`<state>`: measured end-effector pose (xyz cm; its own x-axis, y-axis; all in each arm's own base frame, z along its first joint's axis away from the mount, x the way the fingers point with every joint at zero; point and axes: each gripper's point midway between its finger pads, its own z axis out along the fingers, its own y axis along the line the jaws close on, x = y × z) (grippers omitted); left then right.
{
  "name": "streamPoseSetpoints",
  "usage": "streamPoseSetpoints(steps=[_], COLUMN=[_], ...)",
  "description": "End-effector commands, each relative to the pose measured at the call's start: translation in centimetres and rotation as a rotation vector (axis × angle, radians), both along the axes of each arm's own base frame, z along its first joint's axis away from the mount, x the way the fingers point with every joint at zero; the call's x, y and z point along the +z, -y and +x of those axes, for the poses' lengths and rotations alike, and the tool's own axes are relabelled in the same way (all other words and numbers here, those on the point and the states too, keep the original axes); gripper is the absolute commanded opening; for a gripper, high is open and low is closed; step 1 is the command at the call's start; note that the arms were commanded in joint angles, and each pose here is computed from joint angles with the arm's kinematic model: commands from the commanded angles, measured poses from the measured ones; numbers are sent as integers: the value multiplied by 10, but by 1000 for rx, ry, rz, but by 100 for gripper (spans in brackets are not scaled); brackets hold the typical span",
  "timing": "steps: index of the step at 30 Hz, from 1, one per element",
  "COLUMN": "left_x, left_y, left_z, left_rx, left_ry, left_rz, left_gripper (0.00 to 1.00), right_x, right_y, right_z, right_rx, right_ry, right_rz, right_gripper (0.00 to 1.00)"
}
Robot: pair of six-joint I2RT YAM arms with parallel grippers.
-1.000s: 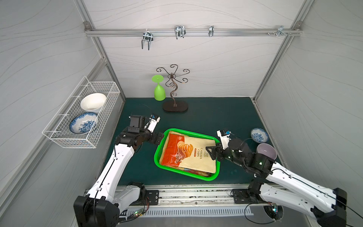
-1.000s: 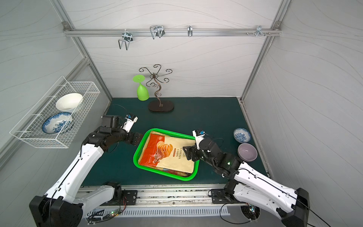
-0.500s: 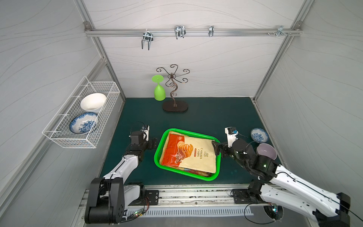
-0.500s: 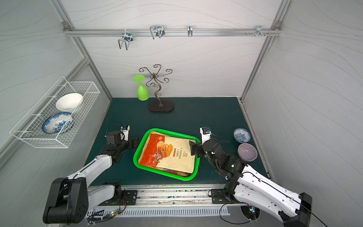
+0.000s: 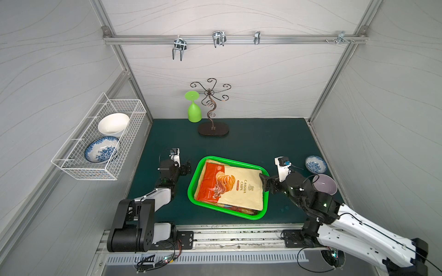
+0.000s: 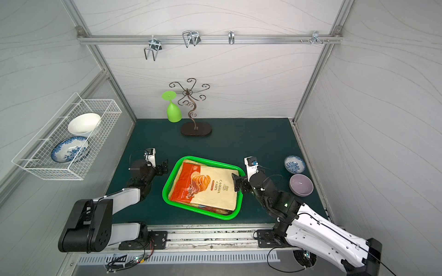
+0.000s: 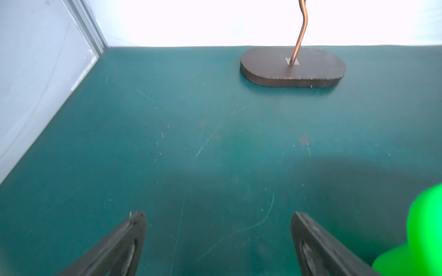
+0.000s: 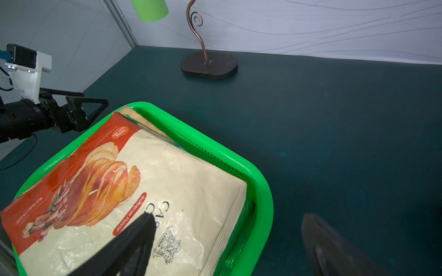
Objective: Put the potato chips into the basket
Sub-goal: Reset both arms
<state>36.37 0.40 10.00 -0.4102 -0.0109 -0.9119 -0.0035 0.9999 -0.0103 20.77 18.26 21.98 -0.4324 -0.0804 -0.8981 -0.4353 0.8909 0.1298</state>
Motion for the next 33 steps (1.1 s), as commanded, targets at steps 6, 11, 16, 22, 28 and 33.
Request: streamPoseSetpoints(steps=[6, 11, 16, 22, 28, 33], left_x=[19, 21, 0, -6, -8, -9], left_y=[-13, -13, -15, -39, -33, -33], left_z=[8, 14, 17, 32, 33, 33], left_rx=[50, 58, 74, 215, 193, 194], left_ry=[77, 122, 170, 93, 63, 63], left_rz=[-32, -63, -70, -62, -53, -47], left_gripper=[99, 99, 99, 99, 99, 99], right_x=[-1, -2, 2, -4, -3, 5], right_y=[9, 10, 8, 3, -1, -10], right_z=[-5, -8, -12, -9, -8, -8], right_rx=[-1, 7, 34, 57, 82, 147], right_ry=[22, 22, 26, 53, 68, 158], right_rz=[21, 38, 54, 23, -21, -41], right_gripper=[99, 99, 99, 99, 99, 99])
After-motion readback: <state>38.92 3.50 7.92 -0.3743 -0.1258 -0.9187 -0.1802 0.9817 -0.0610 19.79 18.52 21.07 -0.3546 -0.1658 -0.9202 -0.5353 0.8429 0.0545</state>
